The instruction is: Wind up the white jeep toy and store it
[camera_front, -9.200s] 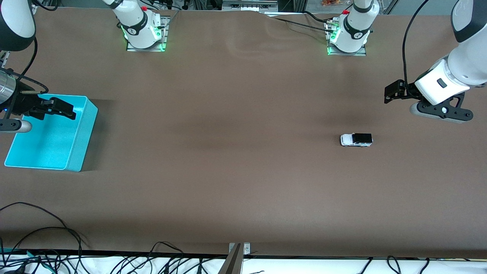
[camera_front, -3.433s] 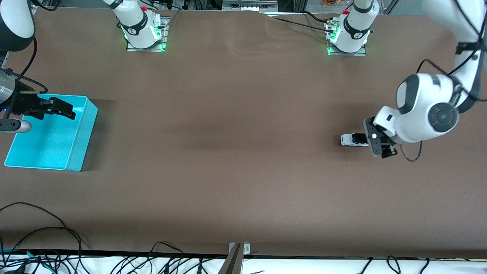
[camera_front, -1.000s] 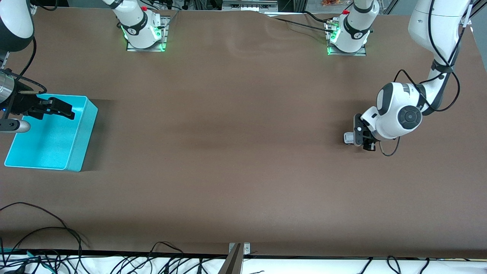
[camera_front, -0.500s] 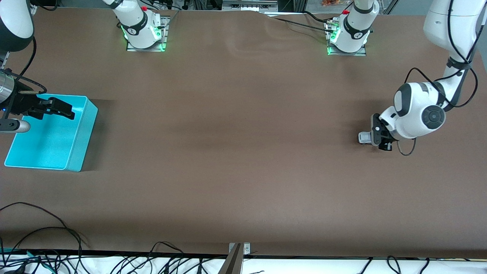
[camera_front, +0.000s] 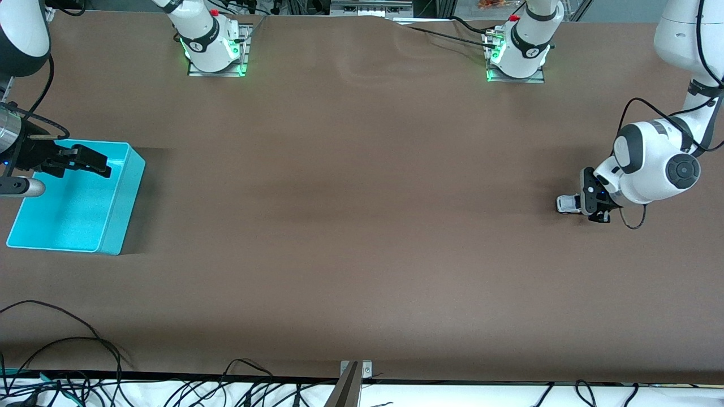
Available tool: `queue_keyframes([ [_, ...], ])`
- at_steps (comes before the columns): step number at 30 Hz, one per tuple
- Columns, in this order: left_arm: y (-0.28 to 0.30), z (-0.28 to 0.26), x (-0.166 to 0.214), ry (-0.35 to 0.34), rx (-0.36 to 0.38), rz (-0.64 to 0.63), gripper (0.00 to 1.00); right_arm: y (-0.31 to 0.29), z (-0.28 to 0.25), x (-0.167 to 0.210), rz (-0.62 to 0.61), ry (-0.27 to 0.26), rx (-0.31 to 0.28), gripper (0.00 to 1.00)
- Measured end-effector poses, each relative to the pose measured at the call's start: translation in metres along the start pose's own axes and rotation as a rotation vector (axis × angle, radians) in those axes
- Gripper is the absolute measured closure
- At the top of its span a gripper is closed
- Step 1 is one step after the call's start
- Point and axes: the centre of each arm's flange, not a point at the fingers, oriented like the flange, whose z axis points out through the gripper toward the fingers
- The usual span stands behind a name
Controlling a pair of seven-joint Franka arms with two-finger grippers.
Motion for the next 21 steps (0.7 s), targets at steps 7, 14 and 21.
queue_keyframes([
  [7, 0.002, 0.000, -0.023, 0.003, 0.006, 0.008, 0.48, 0.000, 0.000, 0.000, 0.000, 0.000, 0.000, 0.00],
  [14, 0.005, 0.001, -0.046, 0.005, 0.013, 0.001, 0.48, 0.000, 0.000, 0.000, 0.000, 0.000, 0.000, 0.00],
  [21, 0.005, 0.001, -0.049, 0.005, 0.014, -0.001, 0.48, 0.000, 0.000, 0.000, 0.000, 0.000, 0.000, 0.00],
])
